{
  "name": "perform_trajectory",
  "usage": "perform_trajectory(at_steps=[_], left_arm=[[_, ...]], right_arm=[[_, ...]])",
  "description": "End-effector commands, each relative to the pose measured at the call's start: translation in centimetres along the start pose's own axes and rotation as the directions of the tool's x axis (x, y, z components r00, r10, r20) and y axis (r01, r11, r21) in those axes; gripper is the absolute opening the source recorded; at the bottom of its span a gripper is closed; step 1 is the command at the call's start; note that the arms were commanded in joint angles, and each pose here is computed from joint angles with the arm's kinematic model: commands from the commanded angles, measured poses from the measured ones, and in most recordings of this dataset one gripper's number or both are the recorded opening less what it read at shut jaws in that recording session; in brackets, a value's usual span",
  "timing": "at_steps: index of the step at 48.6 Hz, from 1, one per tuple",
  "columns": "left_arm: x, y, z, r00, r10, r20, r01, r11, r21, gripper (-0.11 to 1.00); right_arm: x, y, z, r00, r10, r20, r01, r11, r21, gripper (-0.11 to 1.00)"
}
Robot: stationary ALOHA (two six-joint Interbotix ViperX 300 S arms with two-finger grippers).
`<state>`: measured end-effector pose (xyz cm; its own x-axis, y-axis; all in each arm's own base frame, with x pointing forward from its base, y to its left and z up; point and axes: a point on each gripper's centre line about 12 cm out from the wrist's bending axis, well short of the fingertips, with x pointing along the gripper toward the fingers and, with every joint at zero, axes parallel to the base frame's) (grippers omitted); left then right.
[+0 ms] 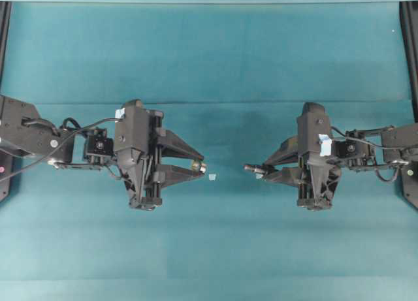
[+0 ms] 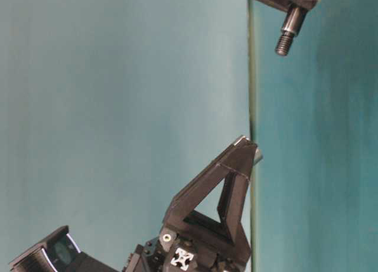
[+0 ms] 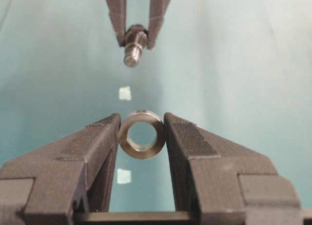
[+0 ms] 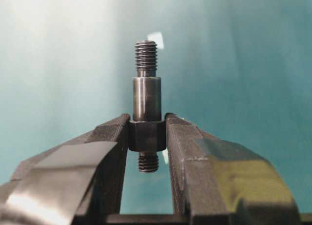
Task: Insert the washer onto the shaft with both hands.
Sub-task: 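Lift both parts and rotate grippers to face each other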
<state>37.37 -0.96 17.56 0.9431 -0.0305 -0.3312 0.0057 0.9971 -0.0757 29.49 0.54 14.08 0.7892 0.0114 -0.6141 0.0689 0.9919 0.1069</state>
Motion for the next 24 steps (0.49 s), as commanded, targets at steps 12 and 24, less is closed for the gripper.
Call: perform_trajectory(at_steps=[12, 24], left_arm=[[0.14, -0.14, 0.96, 0.999, -0.005, 0.041, 0.005, 1.000, -0.002, 0.36], [0.44, -0.11, 0.68, 0.999, -0.004, 0.032, 0.004, 1.000, -0.004, 0.36]], right_arm=[[0.07, 0.31, 1.09, 0.997, 0.013, 0.074, -0.014, 1.000, 0.010, 0.00], [0.84, 0.80, 0.53, 0.998, 0.026, 0.064, -0.026, 1.000, -0.002, 0.00]])
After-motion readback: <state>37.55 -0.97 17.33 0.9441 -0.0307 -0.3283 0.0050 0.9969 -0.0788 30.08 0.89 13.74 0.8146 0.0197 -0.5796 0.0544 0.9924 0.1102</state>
